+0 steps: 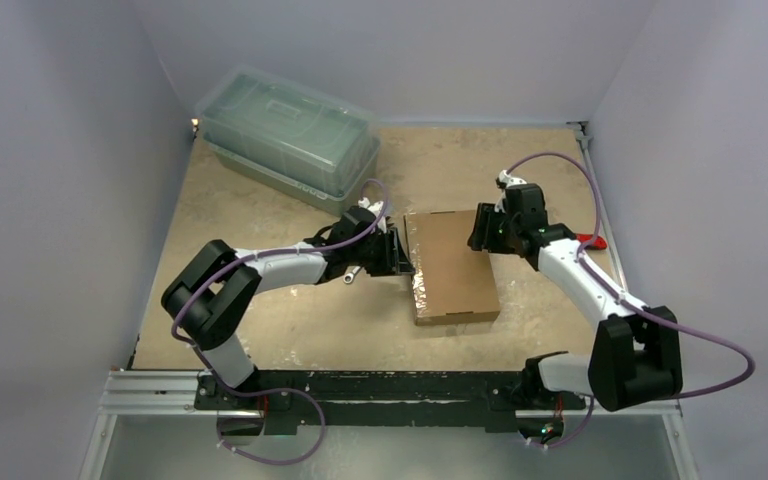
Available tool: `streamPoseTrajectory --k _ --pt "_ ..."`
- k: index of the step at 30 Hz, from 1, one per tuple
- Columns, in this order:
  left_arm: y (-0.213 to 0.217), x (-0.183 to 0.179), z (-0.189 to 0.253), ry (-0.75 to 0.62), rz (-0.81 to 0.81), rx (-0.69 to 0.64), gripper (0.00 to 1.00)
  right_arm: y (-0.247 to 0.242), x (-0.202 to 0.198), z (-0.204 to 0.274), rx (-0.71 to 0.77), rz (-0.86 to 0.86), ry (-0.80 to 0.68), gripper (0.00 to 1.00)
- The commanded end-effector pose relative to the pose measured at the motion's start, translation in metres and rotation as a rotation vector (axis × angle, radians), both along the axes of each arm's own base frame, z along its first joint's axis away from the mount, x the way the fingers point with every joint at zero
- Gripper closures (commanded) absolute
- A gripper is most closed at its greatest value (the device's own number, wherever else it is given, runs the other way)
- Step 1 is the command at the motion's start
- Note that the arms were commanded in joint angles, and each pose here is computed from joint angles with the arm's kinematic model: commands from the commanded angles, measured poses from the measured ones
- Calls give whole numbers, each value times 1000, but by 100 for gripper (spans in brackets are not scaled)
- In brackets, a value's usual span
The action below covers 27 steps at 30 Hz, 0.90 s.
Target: Unpack the express box
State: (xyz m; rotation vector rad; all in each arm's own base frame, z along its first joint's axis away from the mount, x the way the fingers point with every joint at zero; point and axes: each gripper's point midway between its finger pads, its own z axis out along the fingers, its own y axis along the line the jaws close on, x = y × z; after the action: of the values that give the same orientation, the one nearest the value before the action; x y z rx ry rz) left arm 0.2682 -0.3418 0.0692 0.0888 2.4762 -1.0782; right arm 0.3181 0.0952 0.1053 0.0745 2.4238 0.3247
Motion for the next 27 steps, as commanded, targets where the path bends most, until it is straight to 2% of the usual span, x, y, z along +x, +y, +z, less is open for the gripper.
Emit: streamPoseTrajectory --k 1,16,27 --pt "5 7 4 -55 11 37 64 -3 6 -3 -11 -33 -10 44" --pt "26 0 -5 -65 48 95 68 -8 7 -20 -46 -53 46 49" --pt "40 7 -21 -65 100 211 72 -8 6 -22 -46 -54 50 50"
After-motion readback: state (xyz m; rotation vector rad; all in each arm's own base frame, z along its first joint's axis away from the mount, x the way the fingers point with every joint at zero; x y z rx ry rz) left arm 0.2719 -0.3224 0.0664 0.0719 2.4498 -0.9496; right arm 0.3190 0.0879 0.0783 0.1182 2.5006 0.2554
